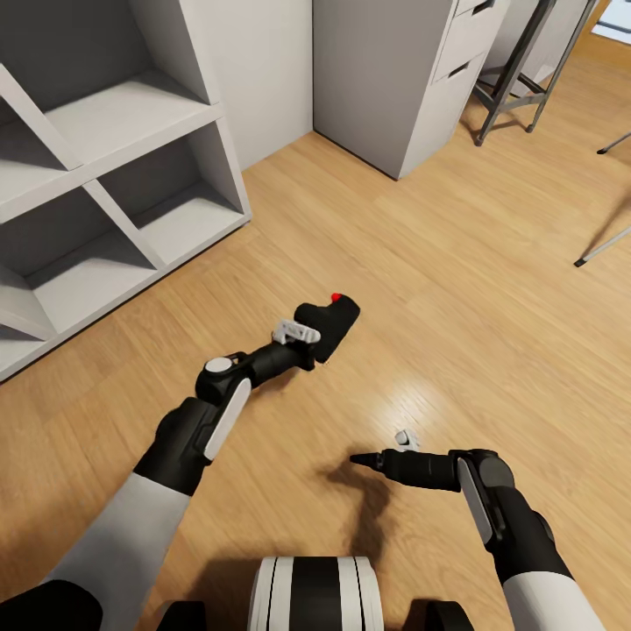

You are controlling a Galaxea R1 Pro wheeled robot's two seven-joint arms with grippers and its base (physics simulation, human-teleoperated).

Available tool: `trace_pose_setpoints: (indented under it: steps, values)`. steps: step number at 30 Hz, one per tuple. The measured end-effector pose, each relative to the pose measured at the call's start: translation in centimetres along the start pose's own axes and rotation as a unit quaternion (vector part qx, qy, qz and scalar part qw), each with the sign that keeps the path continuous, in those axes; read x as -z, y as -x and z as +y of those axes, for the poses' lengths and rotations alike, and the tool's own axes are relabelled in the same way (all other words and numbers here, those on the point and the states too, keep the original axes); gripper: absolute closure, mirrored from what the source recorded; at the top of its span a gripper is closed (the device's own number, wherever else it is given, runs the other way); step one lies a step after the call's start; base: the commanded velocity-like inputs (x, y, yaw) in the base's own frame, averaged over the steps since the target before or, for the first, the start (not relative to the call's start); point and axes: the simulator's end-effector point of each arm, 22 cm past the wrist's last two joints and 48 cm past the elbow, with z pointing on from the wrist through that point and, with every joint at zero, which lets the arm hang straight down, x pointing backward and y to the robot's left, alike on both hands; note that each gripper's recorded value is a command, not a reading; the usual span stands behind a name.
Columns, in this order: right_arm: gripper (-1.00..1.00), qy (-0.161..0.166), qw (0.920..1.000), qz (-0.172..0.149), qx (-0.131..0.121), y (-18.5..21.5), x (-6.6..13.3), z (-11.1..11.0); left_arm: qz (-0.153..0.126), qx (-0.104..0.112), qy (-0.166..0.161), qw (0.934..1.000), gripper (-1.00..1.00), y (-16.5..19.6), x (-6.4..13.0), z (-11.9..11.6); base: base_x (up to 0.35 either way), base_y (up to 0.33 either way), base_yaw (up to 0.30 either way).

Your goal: Attach the digital camera to the camera tripod in the bedroom.

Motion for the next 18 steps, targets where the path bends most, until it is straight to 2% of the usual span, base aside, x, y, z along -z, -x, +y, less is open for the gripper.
trace_pose_setpoints:
  steps: [3, 4, 5, 7, 11, 15, 16, 17, 18]
  values:
    - [-1.00, 0.000, 1.0000, 0.000, 0.000, 0.0, 0.0, 0.0, -0.003, 0.018, 0.017, 0.9997, 1.00, 0.2, -0.1, 0.4, 0.000, 0.000, 0.000]
    - [-1.00, 0.000, 1.0000, 0.000, 0.000, 0.0, 0.0, 0.0, 0.010, 0.035, 0.023, 0.9991, 1.00, -0.5, -0.1, 0.5, 0.000, 0.000, 0.000]
    - [-1.00, 0.000, 1.0000, 0.001, -0.001, 0.0, 0.0, 0.0, 0.055, 0.056, 0.025, 0.9966, 1.00, -2.4, 0.0, 0.3, 0.000, 0.000, 0.000]
    - [-1.00, 0.000, 1.0000, 0.001, -0.001, 0.0, 0.0, 0.0, 0.066, 0.063, 0.023, 0.9956, 1.00, -2.8, 0.1, 0.1, 0.000, 0.000, 0.000]
    - [-1.00, 0.001, 1.0000, 0.001, -0.001, 0.0, 0.1, 0.0, 0.070, 0.075, 0.014, 0.9946, 1.00, -2.4, 0.2, -0.6, 0.000, 0.000, 0.000]
    - [-1.00, 0.003, 1.0000, -0.003, 0.004, 0.3, 0.3, 0.2, 0.064, 0.103, 0.003, 0.9926, 1.00, -1.8, 0.3, -1.3, 0.000, 0.000, 0.000]
    - [-1.00, 0.005, 1.0000, -0.004, 0.005, 0.4, 0.4, 0.3, 0.064, 0.107, 0.006, 0.9922, 1.00, -1.9, 0.4, -1.2, 0.000, 0.000, 0.000]
    - [-1.00, 0.015, 0.9998, -0.008, 0.010, 0.7, 0.6, 1.0, 0.071, 0.118, 0.034, 0.9900, 1.00, -3.1, 0.8, -0.2, 0.000, 0.000, 0.000]
    - [-1.00, 0.018, 0.9997, -0.008, 0.011, 0.8, 0.7, 1.2, 0.073, 0.126, 0.039, 0.9886, 1.00, -3.7, 1.0, -0.2, 0.000, 0.000, 0.000]
